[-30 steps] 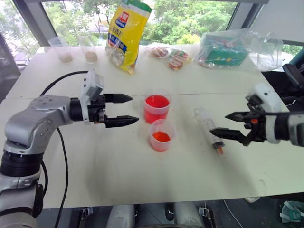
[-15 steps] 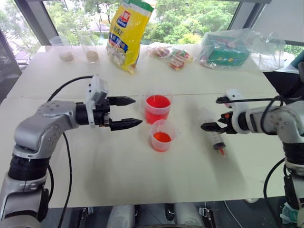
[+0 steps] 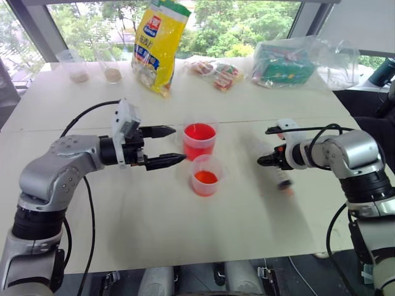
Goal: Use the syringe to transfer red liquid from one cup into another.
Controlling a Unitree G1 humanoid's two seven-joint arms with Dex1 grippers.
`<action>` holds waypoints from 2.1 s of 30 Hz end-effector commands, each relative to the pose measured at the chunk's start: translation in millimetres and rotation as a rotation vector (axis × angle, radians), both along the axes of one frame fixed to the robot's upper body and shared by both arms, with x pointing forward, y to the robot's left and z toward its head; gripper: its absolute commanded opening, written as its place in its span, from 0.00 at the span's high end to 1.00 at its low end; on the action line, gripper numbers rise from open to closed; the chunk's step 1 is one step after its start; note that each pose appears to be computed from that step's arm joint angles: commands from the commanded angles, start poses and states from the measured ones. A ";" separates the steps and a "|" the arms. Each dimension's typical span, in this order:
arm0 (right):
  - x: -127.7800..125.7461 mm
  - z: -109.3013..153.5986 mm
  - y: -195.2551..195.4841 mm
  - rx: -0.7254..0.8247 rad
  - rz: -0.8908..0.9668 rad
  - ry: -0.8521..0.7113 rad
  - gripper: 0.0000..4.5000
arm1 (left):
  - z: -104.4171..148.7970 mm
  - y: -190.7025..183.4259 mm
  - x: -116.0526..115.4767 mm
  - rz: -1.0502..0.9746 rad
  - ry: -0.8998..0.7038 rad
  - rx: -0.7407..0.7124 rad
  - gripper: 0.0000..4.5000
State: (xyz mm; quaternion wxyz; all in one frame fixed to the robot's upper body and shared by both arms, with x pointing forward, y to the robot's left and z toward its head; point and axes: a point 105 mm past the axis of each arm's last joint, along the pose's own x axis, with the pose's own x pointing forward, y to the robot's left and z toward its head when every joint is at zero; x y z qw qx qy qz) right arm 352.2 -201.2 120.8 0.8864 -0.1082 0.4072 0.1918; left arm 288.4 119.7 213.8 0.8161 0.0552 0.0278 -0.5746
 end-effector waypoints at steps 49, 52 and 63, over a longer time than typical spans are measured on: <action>4.4 97.6 153.9 0.765 0.473 -1.131 0.70 | 80.3 -36.5 50.7 -0.064 -0.248 -0.072 0.00; 3.9 95.8 154.2 0.754 0.477 -1.132 0.70 | 80.9 -45.8 52.5 -0.087 -0.249 -0.076 0.00; 5.9 98.1 157.2 0.746 0.485 -1.138 0.70 | 75.3 -58.9 50.2 -0.135 -0.224 -0.063 0.00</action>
